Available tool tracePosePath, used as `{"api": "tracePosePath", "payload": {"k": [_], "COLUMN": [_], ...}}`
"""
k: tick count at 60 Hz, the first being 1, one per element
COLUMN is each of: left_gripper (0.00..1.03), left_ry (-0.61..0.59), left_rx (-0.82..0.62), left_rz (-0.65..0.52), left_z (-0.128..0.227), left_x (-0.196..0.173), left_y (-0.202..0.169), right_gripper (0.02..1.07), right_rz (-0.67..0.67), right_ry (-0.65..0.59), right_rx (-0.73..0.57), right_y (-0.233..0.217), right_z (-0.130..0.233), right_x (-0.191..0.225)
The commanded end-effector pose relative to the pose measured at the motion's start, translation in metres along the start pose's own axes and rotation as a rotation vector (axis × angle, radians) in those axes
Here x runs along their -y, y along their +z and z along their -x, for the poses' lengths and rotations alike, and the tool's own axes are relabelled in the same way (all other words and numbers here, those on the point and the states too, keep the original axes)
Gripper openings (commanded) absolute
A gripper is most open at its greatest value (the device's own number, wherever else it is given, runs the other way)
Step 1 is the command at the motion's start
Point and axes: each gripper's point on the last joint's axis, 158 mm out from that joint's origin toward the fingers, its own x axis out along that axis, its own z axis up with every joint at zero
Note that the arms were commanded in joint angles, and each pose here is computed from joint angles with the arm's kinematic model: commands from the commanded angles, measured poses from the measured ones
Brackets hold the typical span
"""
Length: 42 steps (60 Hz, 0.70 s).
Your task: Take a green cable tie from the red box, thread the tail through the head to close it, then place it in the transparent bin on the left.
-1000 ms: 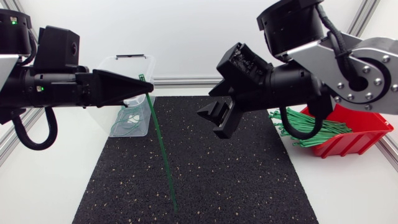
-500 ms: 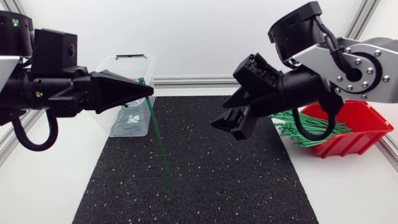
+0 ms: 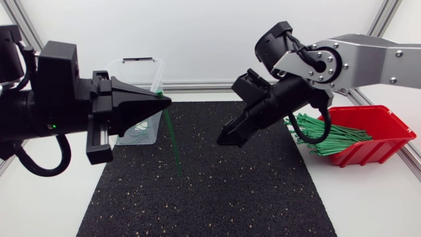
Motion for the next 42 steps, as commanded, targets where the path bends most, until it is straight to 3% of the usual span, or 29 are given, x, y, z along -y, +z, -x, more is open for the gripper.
{"api": "tracePosePath", "payload": {"k": [1,15,24,42], "left_gripper": [0.04,0.04,0.04,0.04], "left_ry": [0.008,0.078,0.108,0.132], "left_rx": [0.004,0.002,-0.005,-0.011], "left_rz": [-0.094,-0.250,-0.341,-0.409], "left_z": [-0.003,-0.013,-0.020,-0.022], "left_x": [0.012,0.022,0.027,0.026], "left_y": [-0.003,-0.001,-0.005,-0.011], "right_gripper": [0.89,0.88,0.84,0.84], "right_rz": [-0.086,-0.265,-0.303,-0.383], "right_ry": [0.022,0.064,0.092,0.092], "right_rx": [-0.037,-0.095,-0.122,-0.167], "right_y": [0.000,0.002,0.006,0.000], "right_z": [-0.006,-0.014,-0.019,-0.034], "right_x": [0.006,0.021,0.020,0.025]}}
